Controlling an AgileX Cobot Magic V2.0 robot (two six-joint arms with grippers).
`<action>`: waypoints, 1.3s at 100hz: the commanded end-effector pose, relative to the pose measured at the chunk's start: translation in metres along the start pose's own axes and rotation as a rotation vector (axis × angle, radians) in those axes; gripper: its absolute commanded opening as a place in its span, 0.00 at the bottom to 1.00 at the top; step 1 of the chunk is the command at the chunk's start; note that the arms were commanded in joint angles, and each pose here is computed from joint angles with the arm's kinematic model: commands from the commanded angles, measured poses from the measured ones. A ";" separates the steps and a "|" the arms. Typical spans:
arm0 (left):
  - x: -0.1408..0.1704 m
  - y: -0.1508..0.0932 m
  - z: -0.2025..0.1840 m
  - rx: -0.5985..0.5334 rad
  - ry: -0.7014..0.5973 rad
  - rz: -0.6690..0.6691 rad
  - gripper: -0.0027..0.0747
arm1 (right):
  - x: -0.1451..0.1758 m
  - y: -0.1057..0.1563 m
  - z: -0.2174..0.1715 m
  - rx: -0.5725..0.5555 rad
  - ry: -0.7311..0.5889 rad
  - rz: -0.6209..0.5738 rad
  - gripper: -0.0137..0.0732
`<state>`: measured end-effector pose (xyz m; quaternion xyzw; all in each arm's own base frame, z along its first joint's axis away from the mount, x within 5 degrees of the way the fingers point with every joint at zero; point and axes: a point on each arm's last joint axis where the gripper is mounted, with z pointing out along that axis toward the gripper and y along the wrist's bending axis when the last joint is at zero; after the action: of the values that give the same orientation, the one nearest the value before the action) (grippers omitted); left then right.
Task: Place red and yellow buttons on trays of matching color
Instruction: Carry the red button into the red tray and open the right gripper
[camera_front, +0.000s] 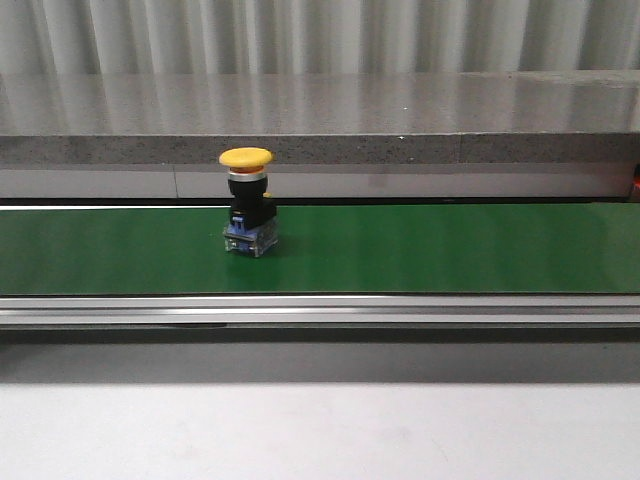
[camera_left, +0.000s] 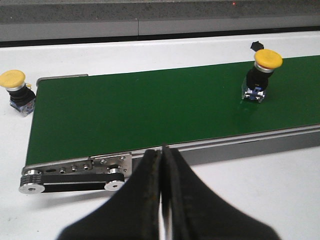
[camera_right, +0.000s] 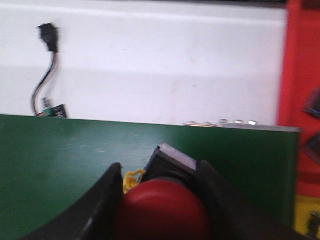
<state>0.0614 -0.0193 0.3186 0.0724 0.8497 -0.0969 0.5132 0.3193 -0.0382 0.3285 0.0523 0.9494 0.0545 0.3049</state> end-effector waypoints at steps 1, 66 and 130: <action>-0.013 -0.001 -0.004 0.011 -0.088 -0.002 0.01 | -0.014 -0.022 -0.030 0.066 -0.139 0.063 0.36; -0.013 -0.001 -0.004 0.011 -0.088 -0.002 0.01 | -0.052 -0.132 -0.014 0.221 -0.175 0.382 0.36; -0.013 -0.001 -0.004 0.011 -0.088 -0.002 0.01 | -0.052 -0.190 0.051 0.269 -0.168 0.507 0.36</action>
<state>0.0614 -0.0193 0.3186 0.0724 0.8497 -0.0969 0.5132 0.3769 -0.2252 0.2633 0.3337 0.8978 0.0117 0.2872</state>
